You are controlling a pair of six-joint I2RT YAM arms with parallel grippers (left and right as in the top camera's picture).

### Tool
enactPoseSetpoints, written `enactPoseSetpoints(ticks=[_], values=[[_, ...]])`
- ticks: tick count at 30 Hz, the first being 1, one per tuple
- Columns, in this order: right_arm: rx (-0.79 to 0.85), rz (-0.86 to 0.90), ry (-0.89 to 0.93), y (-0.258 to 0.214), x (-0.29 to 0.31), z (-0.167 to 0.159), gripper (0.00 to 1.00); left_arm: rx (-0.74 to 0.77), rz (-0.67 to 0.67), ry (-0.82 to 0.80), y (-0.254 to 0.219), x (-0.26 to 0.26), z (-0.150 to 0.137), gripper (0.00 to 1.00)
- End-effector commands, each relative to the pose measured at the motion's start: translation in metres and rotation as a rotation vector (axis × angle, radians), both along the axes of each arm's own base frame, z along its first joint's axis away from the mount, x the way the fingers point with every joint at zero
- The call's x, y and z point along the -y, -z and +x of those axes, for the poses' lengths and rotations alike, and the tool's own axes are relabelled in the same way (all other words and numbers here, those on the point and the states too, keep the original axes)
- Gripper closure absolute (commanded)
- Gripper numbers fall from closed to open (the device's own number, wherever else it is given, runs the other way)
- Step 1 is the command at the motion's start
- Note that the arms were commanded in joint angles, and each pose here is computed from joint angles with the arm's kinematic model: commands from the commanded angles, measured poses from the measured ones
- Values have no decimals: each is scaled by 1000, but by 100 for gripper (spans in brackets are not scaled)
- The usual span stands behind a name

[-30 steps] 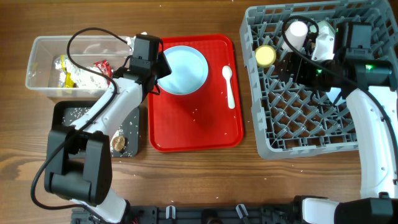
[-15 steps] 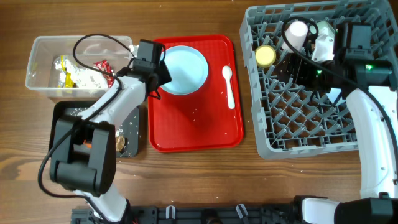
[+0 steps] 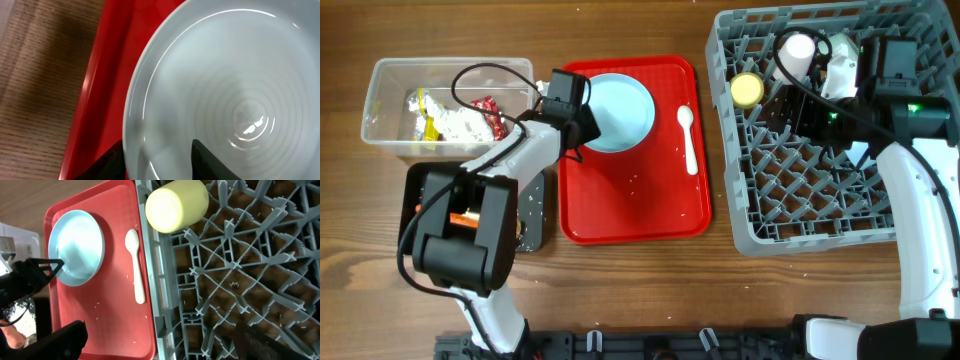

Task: Sort waste into correct bins and load items into the dishwasher rack
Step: 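Lift the plate with the left gripper and grasp it with the right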

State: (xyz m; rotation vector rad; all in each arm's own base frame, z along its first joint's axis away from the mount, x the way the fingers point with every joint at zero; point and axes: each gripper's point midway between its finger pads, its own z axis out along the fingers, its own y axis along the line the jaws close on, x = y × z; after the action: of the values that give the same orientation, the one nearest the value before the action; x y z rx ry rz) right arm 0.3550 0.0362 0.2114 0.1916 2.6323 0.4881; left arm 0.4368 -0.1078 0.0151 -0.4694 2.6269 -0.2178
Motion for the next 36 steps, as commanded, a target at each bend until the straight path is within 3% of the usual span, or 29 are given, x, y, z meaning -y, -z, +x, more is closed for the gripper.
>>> enactPoseSetpoints(ticks=[1,5,8,17,27,36], values=[[-13,9,-23,6,-4,-1,4,-25,-11,7,11,5,0,62],[-13,9,-23,6,-4,-1,4,-24,-11,8,11,5,0,86],[-5,9,-22,5,-4,1,5,-7,-4,3,5,4,2,96],[93,49,-152,-8,-20,10,23,137,-34,6,-81,2,1,96],[202,151,-347,-28,-70,11,23,253,-198,106,-174,22,-34,96],[237,74,-425,-25,-103,13,23,184,-200,268,-170,71,-72,96]])
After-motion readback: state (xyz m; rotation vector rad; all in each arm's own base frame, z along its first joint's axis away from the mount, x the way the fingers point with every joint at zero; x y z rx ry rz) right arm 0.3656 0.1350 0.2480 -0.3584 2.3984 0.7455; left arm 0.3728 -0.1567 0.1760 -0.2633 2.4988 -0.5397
